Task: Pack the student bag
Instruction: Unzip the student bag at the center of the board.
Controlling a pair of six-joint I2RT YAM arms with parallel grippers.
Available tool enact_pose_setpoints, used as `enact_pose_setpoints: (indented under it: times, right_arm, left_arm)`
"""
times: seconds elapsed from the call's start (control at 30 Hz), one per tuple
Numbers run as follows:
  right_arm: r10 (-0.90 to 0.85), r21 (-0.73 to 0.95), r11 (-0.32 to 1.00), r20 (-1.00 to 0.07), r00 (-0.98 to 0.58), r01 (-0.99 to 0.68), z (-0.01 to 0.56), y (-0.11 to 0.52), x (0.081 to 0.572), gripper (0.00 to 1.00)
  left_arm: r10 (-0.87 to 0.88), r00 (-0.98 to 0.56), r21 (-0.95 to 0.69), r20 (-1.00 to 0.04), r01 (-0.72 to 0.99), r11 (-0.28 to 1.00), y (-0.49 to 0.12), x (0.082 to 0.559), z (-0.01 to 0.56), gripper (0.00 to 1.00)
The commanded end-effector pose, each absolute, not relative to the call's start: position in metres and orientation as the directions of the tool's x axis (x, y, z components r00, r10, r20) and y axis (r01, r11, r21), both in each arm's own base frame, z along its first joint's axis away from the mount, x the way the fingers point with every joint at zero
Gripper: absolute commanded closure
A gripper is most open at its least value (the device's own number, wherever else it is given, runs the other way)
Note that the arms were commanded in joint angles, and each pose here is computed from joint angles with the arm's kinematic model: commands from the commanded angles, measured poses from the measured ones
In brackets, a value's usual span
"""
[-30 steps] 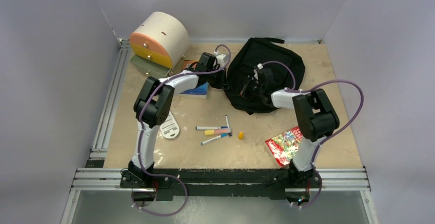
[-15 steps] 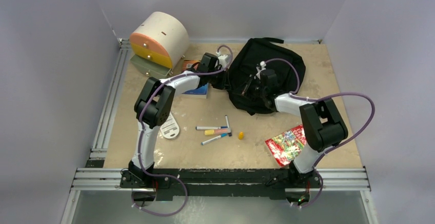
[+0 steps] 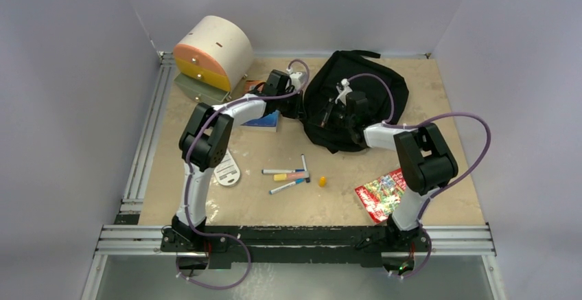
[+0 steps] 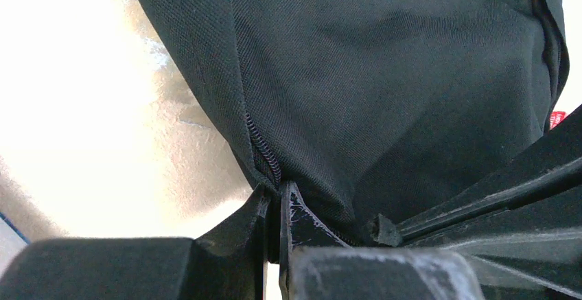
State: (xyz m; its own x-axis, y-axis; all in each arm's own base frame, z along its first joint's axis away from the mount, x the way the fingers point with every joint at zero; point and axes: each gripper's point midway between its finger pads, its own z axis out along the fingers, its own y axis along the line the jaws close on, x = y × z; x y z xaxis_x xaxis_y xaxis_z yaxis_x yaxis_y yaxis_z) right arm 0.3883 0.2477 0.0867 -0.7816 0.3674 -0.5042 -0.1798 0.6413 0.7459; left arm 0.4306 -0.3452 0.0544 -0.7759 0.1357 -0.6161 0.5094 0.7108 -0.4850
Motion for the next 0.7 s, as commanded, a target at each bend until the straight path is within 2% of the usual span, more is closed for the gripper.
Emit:
enact_pose_setpoints:
  times: [0.0,0.4,0.67]
  right_arm:
    - [0.337,0.722,0.594,-0.624,-0.704,-0.355,0.124,0.262,0.41,1.0]
    - [0.291,0.706,0.604,-0.627,-0.722,-0.369,0.11,0.269,0.423,0.9]
    - [0.284,0.701,0.61,-0.629,-0.724,-0.369,0.106,0.27,0.429,0.78]
  left_arm:
    - [0.163,-0.737,-0.493,-0.656,0.582,0.647,-0.362,0.427,0.082,1.0]
    - [0.209,-0.717,-0.49,-0.665,0.631,0.602,-0.378,0.413,0.083,1.0]
    - [0.217,-0.714,-0.486,-0.665,0.636,0.599,-0.38,0.411,0.082,1.0]
